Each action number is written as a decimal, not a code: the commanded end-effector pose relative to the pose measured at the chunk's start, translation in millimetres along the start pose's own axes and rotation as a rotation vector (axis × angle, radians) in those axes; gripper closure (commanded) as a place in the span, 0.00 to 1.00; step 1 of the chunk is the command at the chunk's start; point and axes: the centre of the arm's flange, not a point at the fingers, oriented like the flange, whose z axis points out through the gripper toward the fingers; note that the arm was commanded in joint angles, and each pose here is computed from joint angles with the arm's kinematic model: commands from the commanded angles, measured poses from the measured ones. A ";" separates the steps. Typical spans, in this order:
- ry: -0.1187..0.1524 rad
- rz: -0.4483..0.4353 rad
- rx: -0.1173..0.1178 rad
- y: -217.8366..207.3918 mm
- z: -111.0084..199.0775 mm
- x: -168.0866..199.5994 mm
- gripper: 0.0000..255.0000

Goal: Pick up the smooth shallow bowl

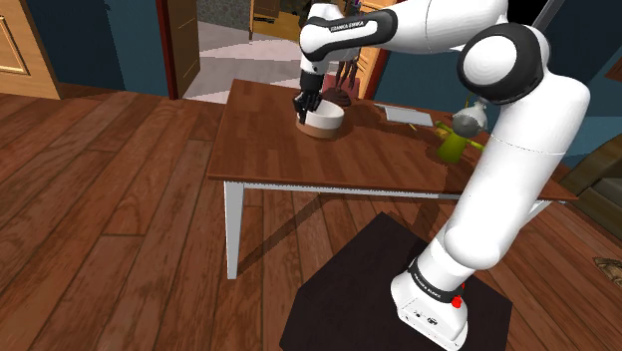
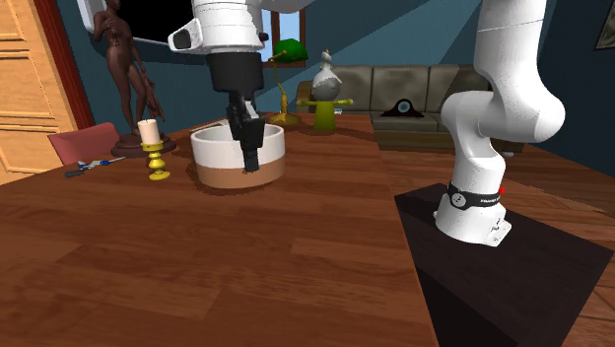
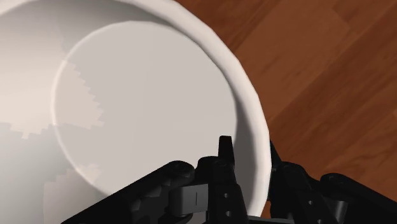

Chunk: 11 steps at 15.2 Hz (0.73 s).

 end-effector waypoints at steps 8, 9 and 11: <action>0.001 0.000 0.000 0.0 -48.2 -2.0 1.00; 0.001 0.000 0.000 0.0 -53.5 -2.3 1.00; 0.001 0.000 0.000 0.0 -54.3 -2.3 1.00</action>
